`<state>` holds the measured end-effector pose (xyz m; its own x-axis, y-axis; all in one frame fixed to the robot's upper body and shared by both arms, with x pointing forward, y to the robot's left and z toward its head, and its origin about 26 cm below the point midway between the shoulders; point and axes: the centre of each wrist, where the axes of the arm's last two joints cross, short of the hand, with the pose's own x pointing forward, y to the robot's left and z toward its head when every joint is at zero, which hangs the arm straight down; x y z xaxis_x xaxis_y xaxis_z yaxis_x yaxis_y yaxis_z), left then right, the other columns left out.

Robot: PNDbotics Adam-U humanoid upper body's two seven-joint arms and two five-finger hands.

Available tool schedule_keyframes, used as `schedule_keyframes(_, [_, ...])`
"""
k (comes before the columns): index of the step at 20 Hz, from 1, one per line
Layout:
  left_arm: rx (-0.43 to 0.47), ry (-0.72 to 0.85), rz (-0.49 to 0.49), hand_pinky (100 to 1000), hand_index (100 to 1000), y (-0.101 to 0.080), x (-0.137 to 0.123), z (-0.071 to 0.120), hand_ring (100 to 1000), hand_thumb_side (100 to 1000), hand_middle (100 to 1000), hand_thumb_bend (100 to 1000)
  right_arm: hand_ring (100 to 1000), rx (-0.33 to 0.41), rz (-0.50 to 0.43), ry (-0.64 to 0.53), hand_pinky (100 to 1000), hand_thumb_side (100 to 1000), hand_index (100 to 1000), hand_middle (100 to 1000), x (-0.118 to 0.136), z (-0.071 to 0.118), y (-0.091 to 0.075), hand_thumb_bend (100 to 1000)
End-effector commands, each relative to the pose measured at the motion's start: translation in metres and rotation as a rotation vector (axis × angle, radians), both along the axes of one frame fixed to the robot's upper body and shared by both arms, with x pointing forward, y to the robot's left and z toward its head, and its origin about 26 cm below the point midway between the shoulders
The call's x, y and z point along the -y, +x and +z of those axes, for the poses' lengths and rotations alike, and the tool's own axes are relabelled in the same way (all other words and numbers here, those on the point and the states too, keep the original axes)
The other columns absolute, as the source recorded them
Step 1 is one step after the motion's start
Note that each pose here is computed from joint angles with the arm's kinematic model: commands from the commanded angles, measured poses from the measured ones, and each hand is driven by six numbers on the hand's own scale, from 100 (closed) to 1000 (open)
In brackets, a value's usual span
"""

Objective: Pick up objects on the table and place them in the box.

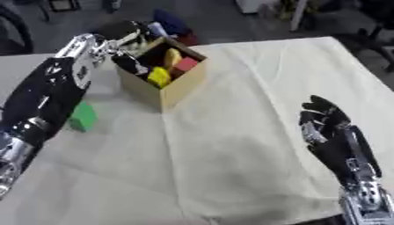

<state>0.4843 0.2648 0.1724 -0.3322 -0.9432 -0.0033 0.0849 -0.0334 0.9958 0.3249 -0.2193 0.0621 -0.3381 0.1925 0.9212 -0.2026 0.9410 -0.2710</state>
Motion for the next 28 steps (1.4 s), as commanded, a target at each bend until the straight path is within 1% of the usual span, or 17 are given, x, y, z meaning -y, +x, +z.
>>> schedule_keyframes(1, [0.078, -0.002, -0.01, 804, 901, -0.002, -0.008, 0.027, 788, 587, 821, 601, 802, 0.025, 0.006, -0.002, 784, 451, 898, 781, 0.001, 0.008, 0.003, 100])
schedule_keyframes(2, [0.096, -0.012, -0.017, 786, 862, -0.004, -0.01, 0.032, 765, 494, 783, 548, 802, 0.026, 0.005, -0.003, 784, 451, 898, 781, 0.001, 0.008, 0.003, 100])
schedule_keyframes(3, [0.117, -0.02, -0.03, 754, 836, -0.007, -0.014, 0.04, 715, 345, 722, 484, 802, 0.026, 0.004, -0.003, 784, 450, 898, 781, 0.001, 0.008, 0.003, 100])
schedule_keyframes(5, [0.128, -0.02, -0.07, 740, 818, -0.015, -0.024, 0.055, 681, 191, 679, 434, 802, 0.025, -0.001, -0.006, 784, 450, 898, 781, 0.003, 0.007, 0.003, 100])
schedule_keyframes(7, [0.093, 0.003, -0.116, 744, 818, -0.025, -0.035, 0.069, 684, 180, 682, 430, 802, 0.025, -0.005, -0.009, 784, 451, 898, 781, 0.004, 0.007, 0.003, 100])
schedule_keyframes(9, [0.032, 0.042, -0.155, 753, 823, -0.039, -0.052, 0.082, 694, 138, 693, 432, 802, 0.025, -0.009, -0.012, 784, 451, 898, 780, 0.005, 0.007, 0.002, 100])
schedule_keyframes(10, [-0.002, 0.062, -0.168, 757, 826, -0.047, -0.061, 0.086, 699, 133, 704, 445, 802, 0.024, -0.011, -0.014, 784, 451, 898, 780, 0.006, 0.007, 0.002, 100])
schedule_keyframes(11, [-0.045, 0.092, -0.173, 763, 832, -0.054, -0.069, 0.089, 708, 133, 720, 468, 802, 0.024, -0.013, -0.016, 784, 451, 898, 780, 0.007, 0.007, 0.002, 100])
schedule_keyframes(12, [-0.087, 0.122, -0.175, 765, 834, -0.061, -0.076, 0.09, 712, 137, 723, 473, 802, 0.024, -0.014, -0.018, 785, 451, 898, 780, 0.007, 0.007, 0.002, 100])
schedule_keyframes(13, [-0.148, 0.16, -0.164, 773, 842, -0.068, -0.084, 0.088, 733, 152, 744, 505, 802, 0.025, -0.014, -0.019, 785, 450, 898, 780, 0.008, 0.007, 0.002, 100])
schedule_keyframes(14, [-0.204, 0.191, -0.152, 775, 846, -0.072, -0.09, 0.085, 738, 161, 749, 518, 802, 0.025, -0.014, -0.021, 785, 450, 898, 780, 0.008, 0.007, 0.003, 100])
schedule_keyframes(16, [-0.32, 0.247, -0.125, 784, 859, -0.079, -0.101, 0.073, 755, 186, 770, 566, 801, 0.025, -0.015, -0.023, 785, 449, 898, 780, 0.008, 0.007, 0.003, 100])
schedule_keyframes(17, [-0.363, 0.274, -0.109, 791, 866, -0.08, -0.105, 0.067, 767, 190, 783, 594, 801, 0.025, -0.015, -0.023, 785, 449, 898, 780, 0.008, 0.007, 0.003, 100])
schedule_keyframes(19, [-0.421, 0.304, -0.08, 801, 876, -0.081, -0.11, 0.053, 783, 216, 801, 613, 801, 0.026, -0.015, -0.022, 785, 449, 898, 780, 0.008, 0.007, 0.003, 100])
schedule_keyframes(22, [-0.46, 0.308, -0.065, 819, 890, -0.08, -0.114, 0.031, 805, 224, 825, 637, 801, 0.027, -0.015, -0.021, 785, 447, 898, 780, 0.007, 0.008, 0.003, 100])
schedule_keyframes(24, [-0.468, 0.318, -0.069, 827, 892, -0.079, -0.115, 0.021, 812, 206, 829, 642, 801, 0.029, -0.017, -0.019, 785, 447, 898, 780, 0.007, 0.008, 0.003, 100])
schedule_keyframes(28, [-0.497, 0.328, -0.082, 826, 890, -0.076, -0.114, 0.002, 811, 198, 828, 636, 801, 0.03, -0.014, -0.017, 785, 447, 898, 780, 0.007, 0.009, 0.004, 100])
